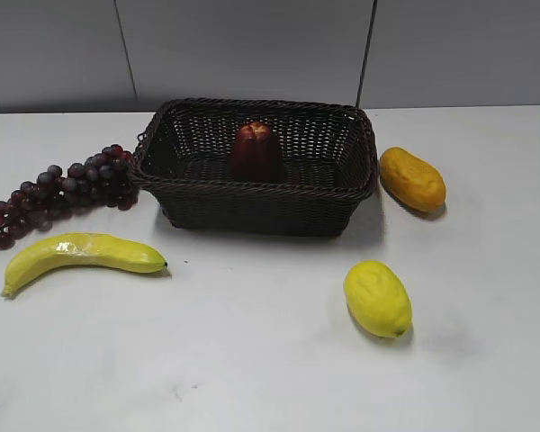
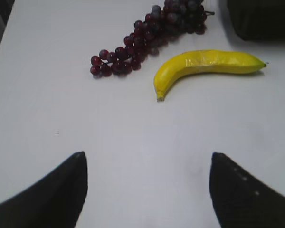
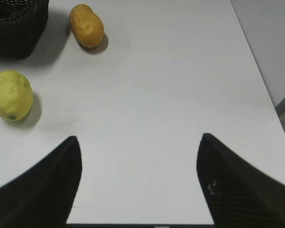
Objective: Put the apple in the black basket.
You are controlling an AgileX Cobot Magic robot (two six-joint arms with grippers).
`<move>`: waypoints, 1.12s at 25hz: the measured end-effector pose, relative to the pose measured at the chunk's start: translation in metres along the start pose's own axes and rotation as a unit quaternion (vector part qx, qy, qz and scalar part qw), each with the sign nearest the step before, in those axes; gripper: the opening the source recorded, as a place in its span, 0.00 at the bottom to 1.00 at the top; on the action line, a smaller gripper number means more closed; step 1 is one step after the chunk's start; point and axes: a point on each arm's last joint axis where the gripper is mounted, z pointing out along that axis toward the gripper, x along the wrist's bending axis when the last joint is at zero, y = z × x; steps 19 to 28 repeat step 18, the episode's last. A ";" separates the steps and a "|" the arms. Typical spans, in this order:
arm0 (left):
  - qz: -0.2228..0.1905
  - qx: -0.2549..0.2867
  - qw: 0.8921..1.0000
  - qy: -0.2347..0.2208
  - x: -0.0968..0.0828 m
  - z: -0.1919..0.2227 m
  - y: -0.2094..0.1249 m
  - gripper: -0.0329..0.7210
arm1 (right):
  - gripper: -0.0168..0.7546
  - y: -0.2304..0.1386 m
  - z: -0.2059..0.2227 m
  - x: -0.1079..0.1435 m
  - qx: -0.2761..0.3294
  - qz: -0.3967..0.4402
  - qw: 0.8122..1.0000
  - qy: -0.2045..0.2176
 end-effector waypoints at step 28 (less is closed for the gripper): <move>-0.005 -0.028 1.000 0.004 -0.001 -0.008 -0.005 0.83 | 0.76 0.000 0.000 0.000 0.000 0.000 1.000 0.000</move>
